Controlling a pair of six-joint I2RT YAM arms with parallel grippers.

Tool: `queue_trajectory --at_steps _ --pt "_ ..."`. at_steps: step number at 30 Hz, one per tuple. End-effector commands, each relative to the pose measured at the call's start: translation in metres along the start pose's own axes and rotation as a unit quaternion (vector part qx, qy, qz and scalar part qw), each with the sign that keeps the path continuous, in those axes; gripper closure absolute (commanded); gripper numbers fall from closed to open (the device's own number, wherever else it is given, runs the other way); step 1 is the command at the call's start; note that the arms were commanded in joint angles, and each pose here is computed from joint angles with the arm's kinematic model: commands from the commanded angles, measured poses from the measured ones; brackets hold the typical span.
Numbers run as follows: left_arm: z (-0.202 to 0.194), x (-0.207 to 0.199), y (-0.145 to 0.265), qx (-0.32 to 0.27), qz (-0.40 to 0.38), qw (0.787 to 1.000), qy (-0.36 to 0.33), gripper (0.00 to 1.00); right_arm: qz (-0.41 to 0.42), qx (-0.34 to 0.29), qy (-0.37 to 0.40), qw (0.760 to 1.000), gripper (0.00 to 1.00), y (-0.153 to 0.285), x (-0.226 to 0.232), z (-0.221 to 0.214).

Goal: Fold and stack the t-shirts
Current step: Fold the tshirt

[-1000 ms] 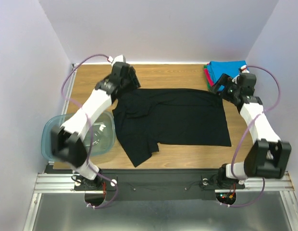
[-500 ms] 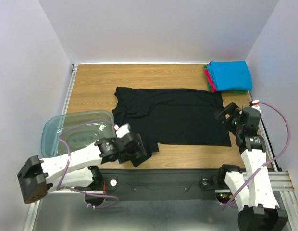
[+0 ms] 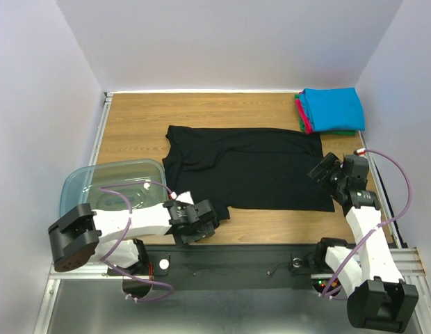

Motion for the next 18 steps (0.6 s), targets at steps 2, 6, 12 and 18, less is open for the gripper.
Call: queue_trajectory --at_steps 2,6,12,18 --pt "0.009 0.007 -0.018 -0.045 0.071 0.996 0.015 0.19 -0.005 -0.013 0.011 1.0 0.0 0.0 -0.002 0.003" --pt "0.017 0.009 -0.028 -0.047 0.086 0.995 0.022 0.29 -0.006 -0.012 0.011 1.0 0.0 0.0 -0.004 0.001" --pt "0.026 -0.002 -0.04 -0.037 0.086 0.996 -0.001 0.44 -0.008 -0.01 0.017 1.0 0.0 -0.001 -0.004 0.002" --pt "0.023 -0.006 -0.054 -0.015 0.112 0.993 -0.029 0.48 -0.011 -0.007 0.018 1.0 0.0 -0.002 -0.005 0.001"
Point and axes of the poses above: each gripper's point midway between its finger pads, its own y axis back along the fingers, its own x axis along the line the jaws close on, z = x × y, the point moved 7 cm from there along y, back along the fingers, and after that the axes turned 8 degrees about -y, right-handed, at the moved point
